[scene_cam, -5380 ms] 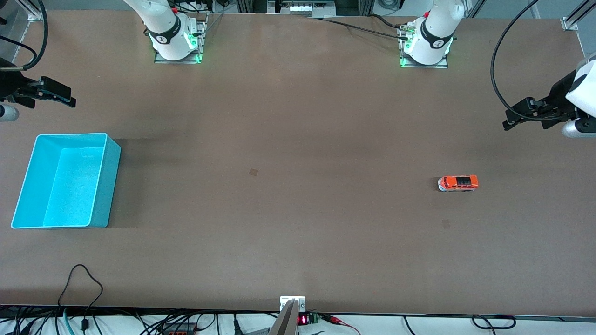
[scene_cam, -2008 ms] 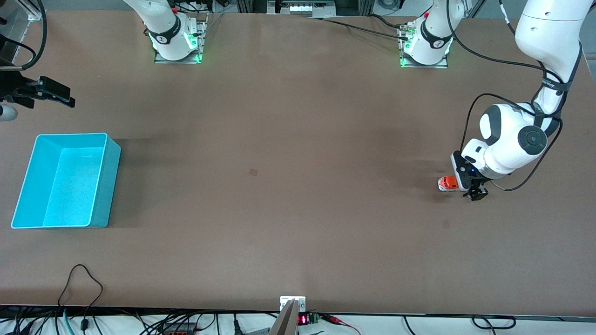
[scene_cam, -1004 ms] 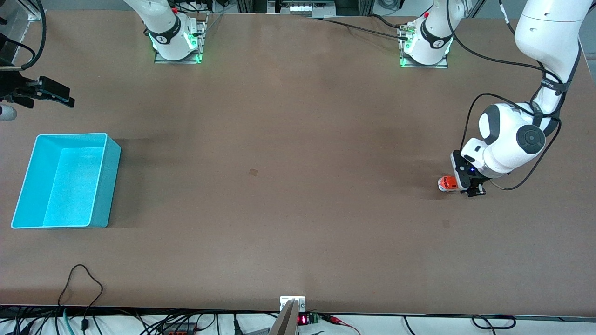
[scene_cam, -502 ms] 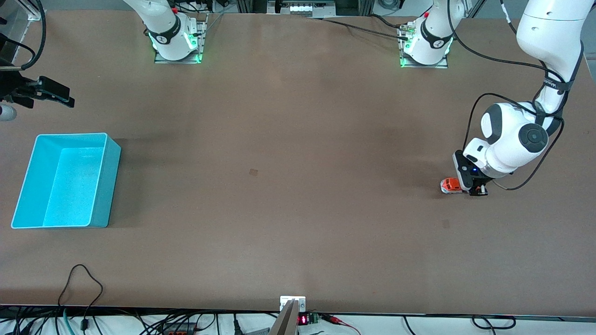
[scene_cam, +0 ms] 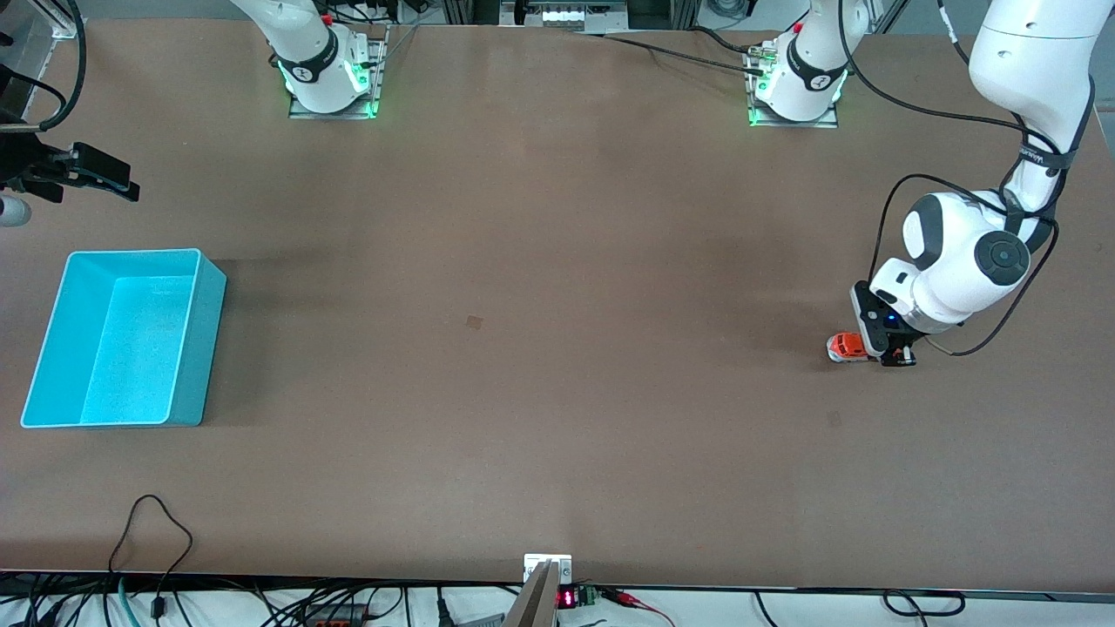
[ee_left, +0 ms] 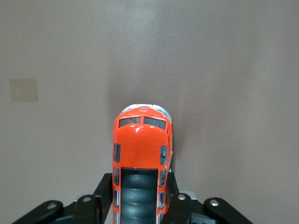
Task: Wind up bus and store in blue box
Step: 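Close the left gripper on the bus and press it onto the table, then drag the bus backward along the table with the left gripper, then release the bus to roll toward the turquoise box, raise the left gripper, then reach the right gripper down to the bus beside the box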
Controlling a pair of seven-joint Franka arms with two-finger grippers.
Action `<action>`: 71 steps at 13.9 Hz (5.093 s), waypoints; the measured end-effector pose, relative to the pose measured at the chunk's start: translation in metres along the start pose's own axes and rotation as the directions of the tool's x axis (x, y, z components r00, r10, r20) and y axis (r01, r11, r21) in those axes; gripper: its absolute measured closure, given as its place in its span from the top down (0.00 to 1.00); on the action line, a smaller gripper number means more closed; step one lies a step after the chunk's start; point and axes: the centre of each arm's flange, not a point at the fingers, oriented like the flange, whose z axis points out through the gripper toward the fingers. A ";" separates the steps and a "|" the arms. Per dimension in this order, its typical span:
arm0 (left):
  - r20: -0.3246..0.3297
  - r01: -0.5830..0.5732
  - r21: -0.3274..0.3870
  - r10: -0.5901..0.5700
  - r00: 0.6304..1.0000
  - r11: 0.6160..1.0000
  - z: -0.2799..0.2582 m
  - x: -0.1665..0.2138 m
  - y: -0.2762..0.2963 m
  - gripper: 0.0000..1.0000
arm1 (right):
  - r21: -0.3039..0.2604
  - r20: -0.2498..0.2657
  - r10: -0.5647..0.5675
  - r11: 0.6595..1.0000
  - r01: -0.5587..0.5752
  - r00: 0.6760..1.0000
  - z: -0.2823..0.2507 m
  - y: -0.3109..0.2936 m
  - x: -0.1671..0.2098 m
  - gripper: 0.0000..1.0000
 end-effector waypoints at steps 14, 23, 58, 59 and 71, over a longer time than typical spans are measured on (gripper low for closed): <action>0.011 -0.052 0.006 0.052 0.999 0.999 0.002 -0.102 -0.006 0.49 | 0.000 0.000 0.000 1.000 0.000 1.000 0.000 0.000 0.000 1.00; -0.028 -0.113 -0.080 0.112 0.993 0.990 0.027 -0.129 0.002 0.83 | 0.000 0.000 0.000 1.000 0.000 1.000 0.000 0.000 0.000 1.00; -0.063 0.993 -0.004 -0.991 0.120 0.120 -0.303 -0.009 -0.081 1.00 | 0.000 0.018 -0.006 1.000 0.006 1.000 0.009 -0.003 0.005 1.00; -0.052 0.997 -0.026 -0.996 0.078 0.079 -0.309 -0.019 -0.079 1.00 | 0.001 0.029 -0.007 1.000 0.007 1.000 0.014 -0.003 0.008 1.00; 0.003 0.999 -0.031 -1.000 0.017 0.017 -0.395 0.032 -0.032 1.00 | 0.029 0.176 -0.271 0.963 0.270 0.947 0.130 -0.068 0.055 1.00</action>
